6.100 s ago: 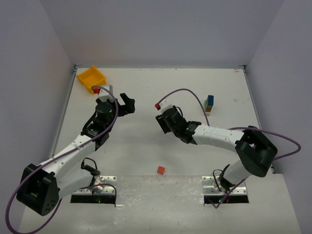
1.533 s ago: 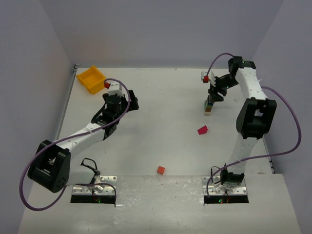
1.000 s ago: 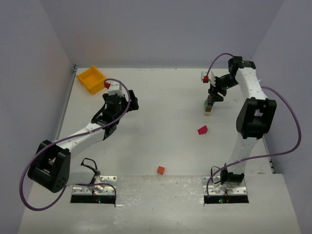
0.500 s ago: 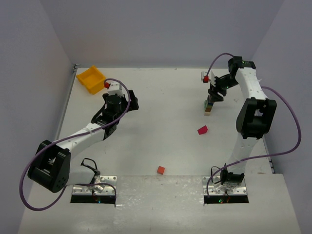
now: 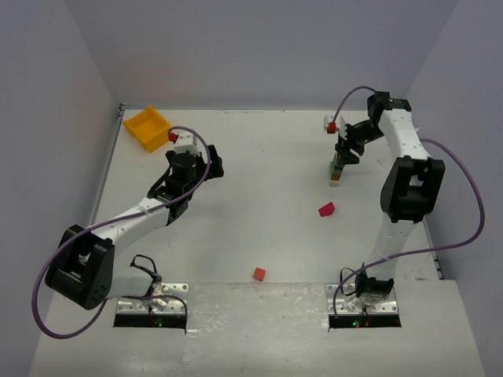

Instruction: Build the wood block tower

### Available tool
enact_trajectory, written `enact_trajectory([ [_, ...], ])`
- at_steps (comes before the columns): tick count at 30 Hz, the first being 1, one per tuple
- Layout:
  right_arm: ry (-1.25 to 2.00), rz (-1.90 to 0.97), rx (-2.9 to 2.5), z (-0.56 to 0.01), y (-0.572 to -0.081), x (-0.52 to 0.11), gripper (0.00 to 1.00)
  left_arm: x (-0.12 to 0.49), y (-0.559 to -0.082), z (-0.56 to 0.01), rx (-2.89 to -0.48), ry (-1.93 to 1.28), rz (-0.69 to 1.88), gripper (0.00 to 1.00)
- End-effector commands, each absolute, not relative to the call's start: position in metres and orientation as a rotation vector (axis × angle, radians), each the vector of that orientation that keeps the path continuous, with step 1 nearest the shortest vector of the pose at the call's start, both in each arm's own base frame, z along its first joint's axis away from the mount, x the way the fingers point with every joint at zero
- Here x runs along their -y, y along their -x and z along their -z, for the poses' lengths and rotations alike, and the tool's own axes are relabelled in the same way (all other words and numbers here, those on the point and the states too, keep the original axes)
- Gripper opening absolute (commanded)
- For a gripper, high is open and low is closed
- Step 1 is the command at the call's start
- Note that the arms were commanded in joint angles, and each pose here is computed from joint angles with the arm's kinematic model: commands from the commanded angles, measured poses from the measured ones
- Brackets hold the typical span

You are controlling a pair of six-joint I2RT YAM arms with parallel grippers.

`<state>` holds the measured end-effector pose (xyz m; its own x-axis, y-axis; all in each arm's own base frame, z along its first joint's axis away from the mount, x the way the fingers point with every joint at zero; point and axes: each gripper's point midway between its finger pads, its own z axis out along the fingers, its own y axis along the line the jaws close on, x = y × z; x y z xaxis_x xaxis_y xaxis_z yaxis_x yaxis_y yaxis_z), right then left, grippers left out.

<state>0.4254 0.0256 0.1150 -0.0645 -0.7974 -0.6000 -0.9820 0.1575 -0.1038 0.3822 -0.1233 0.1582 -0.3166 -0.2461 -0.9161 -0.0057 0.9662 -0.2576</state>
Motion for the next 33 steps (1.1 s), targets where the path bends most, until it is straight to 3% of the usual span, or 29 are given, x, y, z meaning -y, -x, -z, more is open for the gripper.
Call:
enact_trajectory([
  [1,1.692,-0.435,-1.863,-0.118,-0.434,-0.026,0.57,0.126,-0.392,-0.180,-1.830,0.181,0.252,1.00],
  [24,1.682,-0.415,-1.870,-0.124,-0.436,-0.022,0.69,0.126,-0.392,-0.179,-1.836,0.180,0.256,1.00],
  [30,1.674,-0.411,-1.865,-0.128,-0.438,-0.022,0.86,0.127,-0.392,-0.180,-1.835,0.179,0.258,1.00],
  [32,1.670,-0.409,-1.864,-0.129,-0.439,-0.023,0.98,0.127,-0.392,-0.180,-1.835,0.177,0.258,1.00],
  [33,1.669,-0.407,-1.862,-0.130,-0.439,-0.023,0.99,0.127,-0.392,-0.180,-1.835,0.177,0.256,1.00],
])
